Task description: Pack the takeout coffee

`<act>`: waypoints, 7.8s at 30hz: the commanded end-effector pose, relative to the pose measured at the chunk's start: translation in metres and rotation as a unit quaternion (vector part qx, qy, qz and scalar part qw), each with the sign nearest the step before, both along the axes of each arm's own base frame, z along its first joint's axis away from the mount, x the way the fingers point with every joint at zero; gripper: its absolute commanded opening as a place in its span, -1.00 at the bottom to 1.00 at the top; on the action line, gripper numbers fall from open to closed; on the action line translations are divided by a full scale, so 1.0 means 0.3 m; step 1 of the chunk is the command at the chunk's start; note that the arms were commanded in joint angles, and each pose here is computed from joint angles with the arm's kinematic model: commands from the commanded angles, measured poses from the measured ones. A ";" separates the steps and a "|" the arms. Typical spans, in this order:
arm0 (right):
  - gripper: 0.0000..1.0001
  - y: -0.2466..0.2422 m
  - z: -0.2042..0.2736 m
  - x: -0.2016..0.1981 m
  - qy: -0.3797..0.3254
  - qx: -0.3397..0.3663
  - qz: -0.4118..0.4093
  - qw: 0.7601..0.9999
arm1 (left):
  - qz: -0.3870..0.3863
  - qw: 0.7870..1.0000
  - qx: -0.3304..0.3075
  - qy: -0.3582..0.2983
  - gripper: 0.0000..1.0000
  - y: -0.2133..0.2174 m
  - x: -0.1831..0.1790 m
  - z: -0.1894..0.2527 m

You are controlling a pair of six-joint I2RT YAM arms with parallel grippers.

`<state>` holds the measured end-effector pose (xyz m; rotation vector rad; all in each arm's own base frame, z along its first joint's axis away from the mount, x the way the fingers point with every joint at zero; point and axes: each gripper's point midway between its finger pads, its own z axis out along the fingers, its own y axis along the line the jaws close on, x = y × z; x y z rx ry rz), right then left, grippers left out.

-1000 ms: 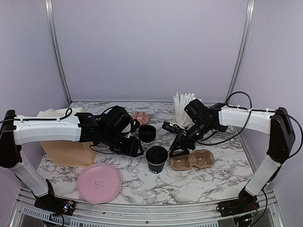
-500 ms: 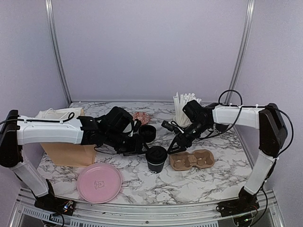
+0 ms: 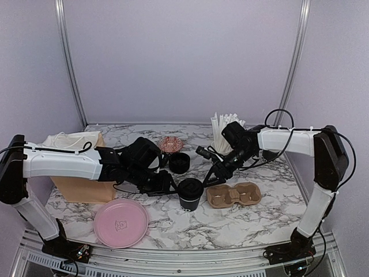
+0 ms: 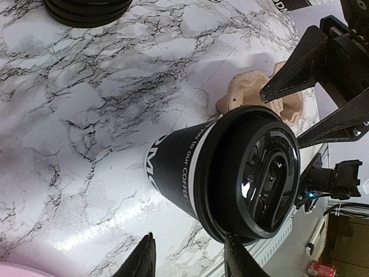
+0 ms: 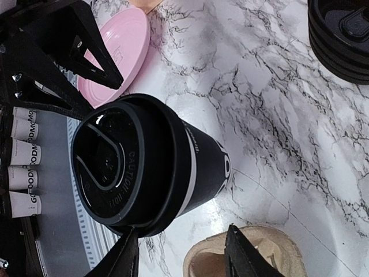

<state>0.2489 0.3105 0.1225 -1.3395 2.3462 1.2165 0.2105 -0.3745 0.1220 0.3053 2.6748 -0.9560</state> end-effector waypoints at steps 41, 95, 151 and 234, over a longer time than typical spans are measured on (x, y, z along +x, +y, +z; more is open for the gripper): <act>-0.08 -0.071 -0.200 0.067 -0.012 -0.114 -0.041 0.993 | -0.014 0.981 0.194 0.000 -0.27 0.129 -0.014 -0.305; 0.35 -0.086 0.077 -0.114 -0.062 0.017 0.050 0.997 | -0.053 0.986 0.068 -0.146 -0.13 -0.099 0.106 0.086; 0.23 -0.040 0.015 -0.138 0.035 0.014 0.054 0.998 | -0.040 0.994 0.043 -0.092 -0.27 -0.081 0.069 0.058; 0.83 0.063 0.243 0.016 -0.316 -0.015 0.118 0.941 | 0.053 0.951 0.068 -0.297 0.33 0.075 0.211 0.435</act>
